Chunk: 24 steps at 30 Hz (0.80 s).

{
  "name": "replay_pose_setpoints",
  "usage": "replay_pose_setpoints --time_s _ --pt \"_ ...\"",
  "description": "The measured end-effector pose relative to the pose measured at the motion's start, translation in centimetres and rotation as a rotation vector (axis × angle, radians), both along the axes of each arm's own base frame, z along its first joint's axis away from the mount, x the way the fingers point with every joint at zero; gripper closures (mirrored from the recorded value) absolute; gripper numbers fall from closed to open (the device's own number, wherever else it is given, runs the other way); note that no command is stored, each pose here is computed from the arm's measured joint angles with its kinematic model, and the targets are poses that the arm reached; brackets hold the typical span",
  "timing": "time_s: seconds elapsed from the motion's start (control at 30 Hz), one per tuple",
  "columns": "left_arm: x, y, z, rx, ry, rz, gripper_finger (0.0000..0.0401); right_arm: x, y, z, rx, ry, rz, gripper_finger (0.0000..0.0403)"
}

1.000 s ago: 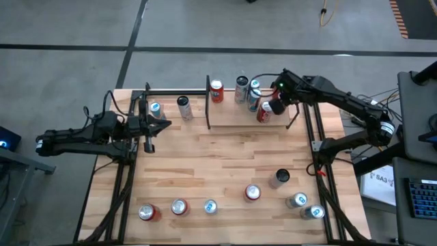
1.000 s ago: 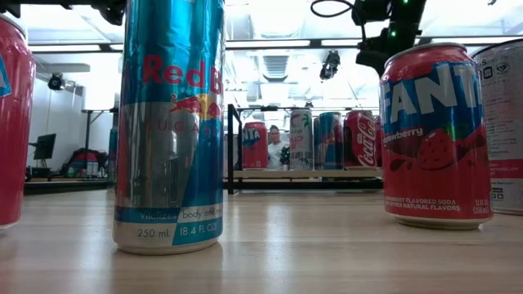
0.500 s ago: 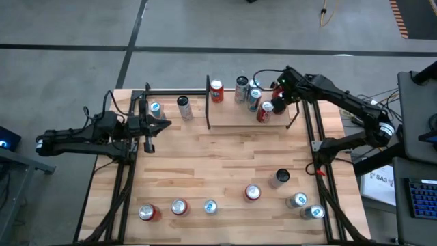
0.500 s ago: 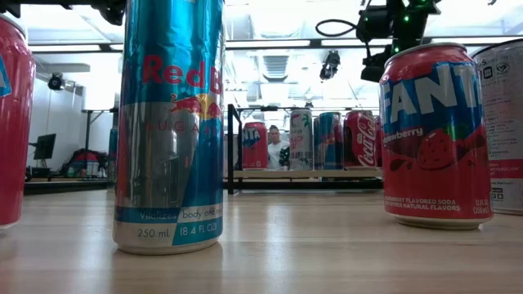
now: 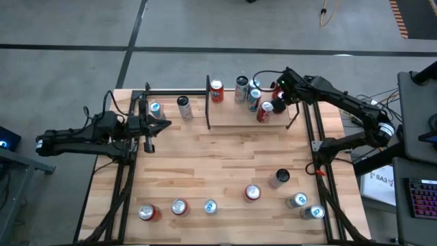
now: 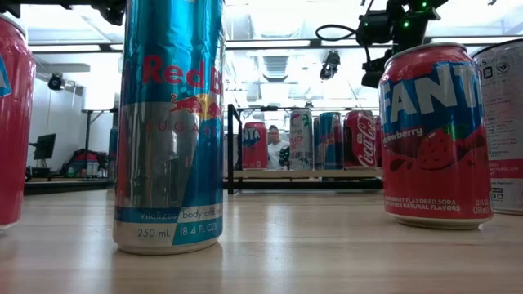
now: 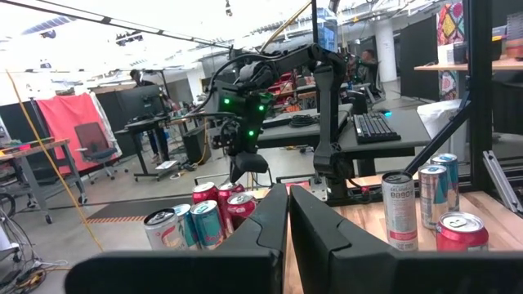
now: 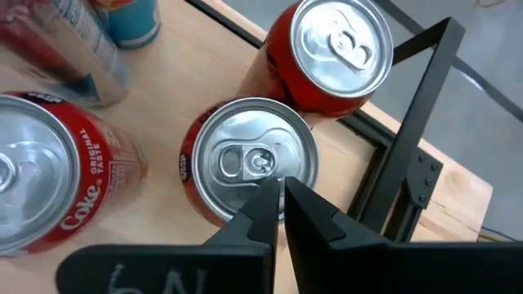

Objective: Place canned beverage on shelf
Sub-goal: Put the dark red soda can on the shelf

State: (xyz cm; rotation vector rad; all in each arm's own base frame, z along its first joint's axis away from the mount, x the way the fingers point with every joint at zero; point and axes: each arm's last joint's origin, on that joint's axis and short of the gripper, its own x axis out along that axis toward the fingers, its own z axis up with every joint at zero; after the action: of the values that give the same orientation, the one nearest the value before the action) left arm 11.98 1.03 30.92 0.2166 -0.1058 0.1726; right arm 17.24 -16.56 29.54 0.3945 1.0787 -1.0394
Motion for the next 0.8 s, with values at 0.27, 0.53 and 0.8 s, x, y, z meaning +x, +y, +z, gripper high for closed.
replay_pose_setpoints --time_s 0.27,0.53,0.8 --pt "0.0 0.0 0.0 0.000 0.000 0.001 0.0401 0.0 -0.1 0.1 -0.024 0.014 0.002 0.0390" --pt "0.0 0.0 0.0 0.000 0.000 0.000 0.0401 0.1 -0.2 0.6 -0.041 0.008 0.005 0.0390" --pt "0.0 0.0 0.0 0.000 0.000 0.000 0.0401 0.2 0.2 2.9 -0.110 -0.088 0.018 0.0390"
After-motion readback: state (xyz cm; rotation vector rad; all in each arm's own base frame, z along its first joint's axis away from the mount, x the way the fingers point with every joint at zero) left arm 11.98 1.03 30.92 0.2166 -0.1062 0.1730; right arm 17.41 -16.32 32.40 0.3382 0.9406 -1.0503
